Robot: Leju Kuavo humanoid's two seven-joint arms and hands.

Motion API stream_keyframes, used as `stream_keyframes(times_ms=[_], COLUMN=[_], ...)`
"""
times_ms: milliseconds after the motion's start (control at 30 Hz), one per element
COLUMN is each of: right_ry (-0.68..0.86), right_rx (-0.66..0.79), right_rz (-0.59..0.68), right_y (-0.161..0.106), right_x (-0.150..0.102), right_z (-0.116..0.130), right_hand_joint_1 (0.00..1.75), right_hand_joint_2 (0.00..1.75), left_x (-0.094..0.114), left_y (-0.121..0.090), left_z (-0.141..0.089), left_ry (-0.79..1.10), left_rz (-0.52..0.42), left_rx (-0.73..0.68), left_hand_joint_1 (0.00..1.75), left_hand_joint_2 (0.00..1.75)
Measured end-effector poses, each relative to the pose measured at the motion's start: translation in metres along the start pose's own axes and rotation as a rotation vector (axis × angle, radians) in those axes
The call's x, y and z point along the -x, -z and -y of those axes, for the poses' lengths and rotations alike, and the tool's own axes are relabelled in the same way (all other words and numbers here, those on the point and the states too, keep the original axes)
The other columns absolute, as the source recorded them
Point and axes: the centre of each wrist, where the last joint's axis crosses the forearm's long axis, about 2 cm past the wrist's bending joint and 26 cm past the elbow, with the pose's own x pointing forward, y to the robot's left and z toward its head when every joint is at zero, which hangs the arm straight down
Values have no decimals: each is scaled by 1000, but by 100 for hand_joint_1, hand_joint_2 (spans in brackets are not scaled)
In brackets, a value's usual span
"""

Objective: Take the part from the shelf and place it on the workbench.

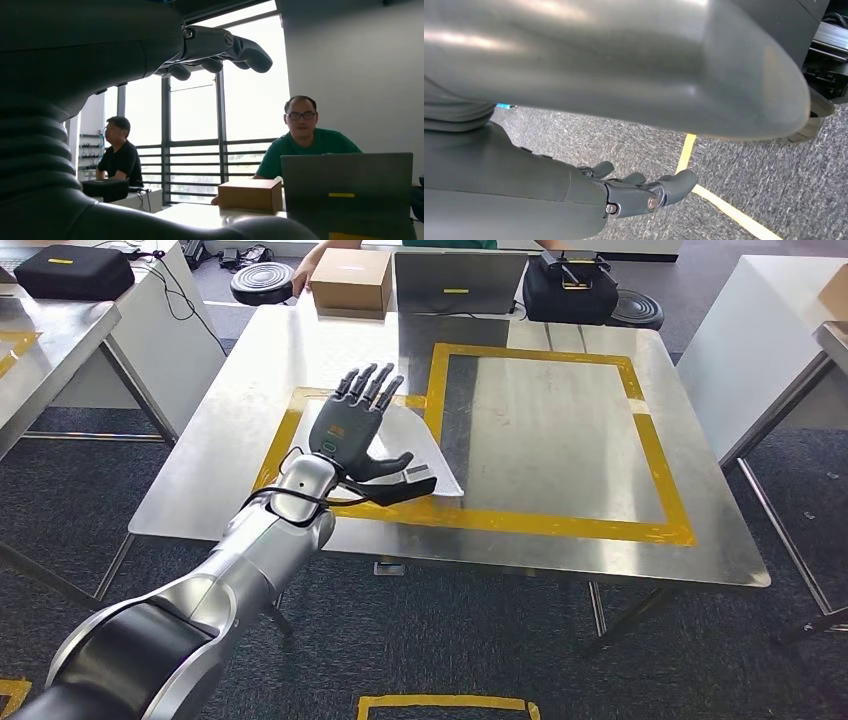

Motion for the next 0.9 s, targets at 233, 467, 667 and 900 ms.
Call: stream_keyframes(times_ms=[233, 467, 667, 900], right_ry=[0, 0, -2, -2], right_rx=[0, 0, 0, 0], right_rz=[1, 3, -12, -16], right_y=[0, 0, 0, 0], right_x=[0, 0, 1, 1], right_z=[0, 0, 0, 0], right_hand_joint_1=[0, 0, 0, 0], right_hand_joint_2=[0, 0, 0, 0], left_x=[-4, -10, -14, -15], left_y=[-6, -16, -22, -23], left_z=[6, 15, 19, 20], left_ry=[-22, -55, -66, -69], left_rz=[33, 65, 82, 84], left_rx=[12, 31, 43, 46], left_hand_joint_1=[0, 0, 0, 0], left_hand_joint_2=[0, 0, 0, 0])
